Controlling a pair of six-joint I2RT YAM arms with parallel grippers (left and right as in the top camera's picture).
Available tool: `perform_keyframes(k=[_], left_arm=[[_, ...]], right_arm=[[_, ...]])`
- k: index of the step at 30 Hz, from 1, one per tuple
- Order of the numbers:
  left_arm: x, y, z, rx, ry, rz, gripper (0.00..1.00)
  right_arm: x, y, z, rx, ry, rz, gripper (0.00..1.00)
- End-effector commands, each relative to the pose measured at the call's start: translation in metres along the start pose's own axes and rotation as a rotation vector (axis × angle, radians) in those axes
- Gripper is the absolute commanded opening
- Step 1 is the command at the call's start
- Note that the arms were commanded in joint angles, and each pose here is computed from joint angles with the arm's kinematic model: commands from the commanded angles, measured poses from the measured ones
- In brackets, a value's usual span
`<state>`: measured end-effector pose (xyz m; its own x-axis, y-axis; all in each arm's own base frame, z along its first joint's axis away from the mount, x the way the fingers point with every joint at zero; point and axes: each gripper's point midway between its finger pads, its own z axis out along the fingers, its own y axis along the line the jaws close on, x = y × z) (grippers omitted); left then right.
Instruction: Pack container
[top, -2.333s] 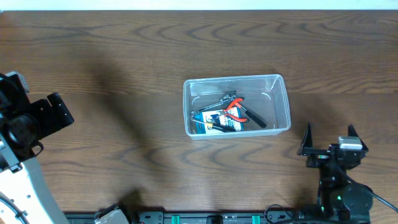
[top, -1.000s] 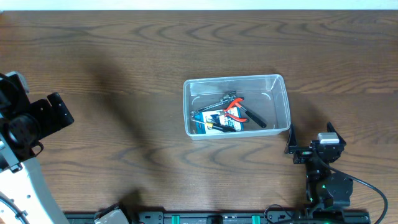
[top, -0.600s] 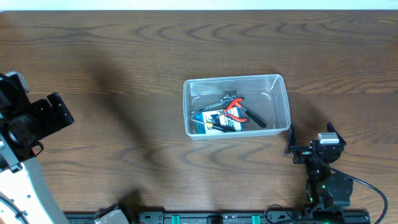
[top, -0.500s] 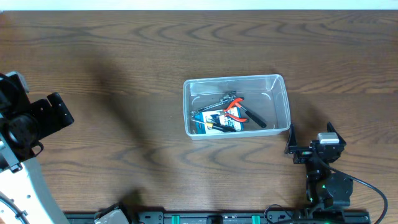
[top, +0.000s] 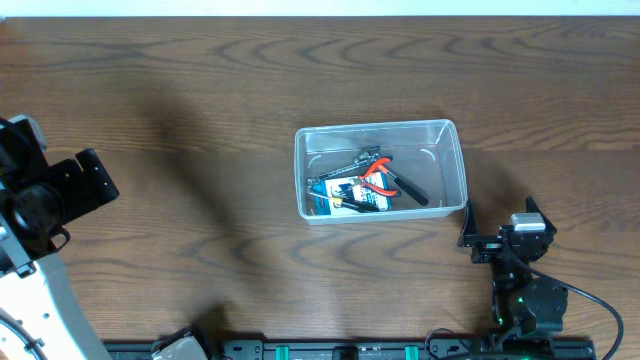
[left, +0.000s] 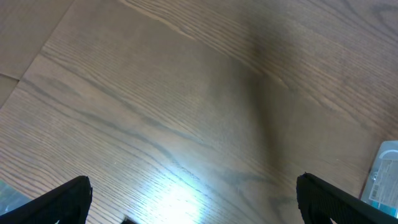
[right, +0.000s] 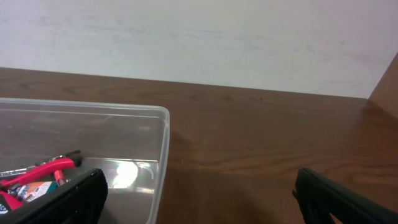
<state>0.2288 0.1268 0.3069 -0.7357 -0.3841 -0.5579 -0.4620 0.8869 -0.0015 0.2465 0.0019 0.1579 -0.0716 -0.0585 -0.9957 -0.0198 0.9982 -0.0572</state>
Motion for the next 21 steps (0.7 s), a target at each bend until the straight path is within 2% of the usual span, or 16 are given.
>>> perform_keyframes(k=[1, 15, 21], left_arm=[[-0.003, 0.0, -0.002, 0.004, -0.009, -0.016, 0.98], [0.002, -0.005, 0.001, 0.016, 0.003, 0.001, 0.98], [0.033, -0.056, -0.022, 0.143, -0.051, 0.182, 0.98]], right_arm=[[0.0, 0.001, 0.0, -0.003, -0.001, -0.01, 0.99], [0.0, 0.001, 0.0, -0.003, -0.001, -0.01, 0.99], [0.0, 0.001, 0.0, -0.003, -0.001, -0.01, 0.99]])
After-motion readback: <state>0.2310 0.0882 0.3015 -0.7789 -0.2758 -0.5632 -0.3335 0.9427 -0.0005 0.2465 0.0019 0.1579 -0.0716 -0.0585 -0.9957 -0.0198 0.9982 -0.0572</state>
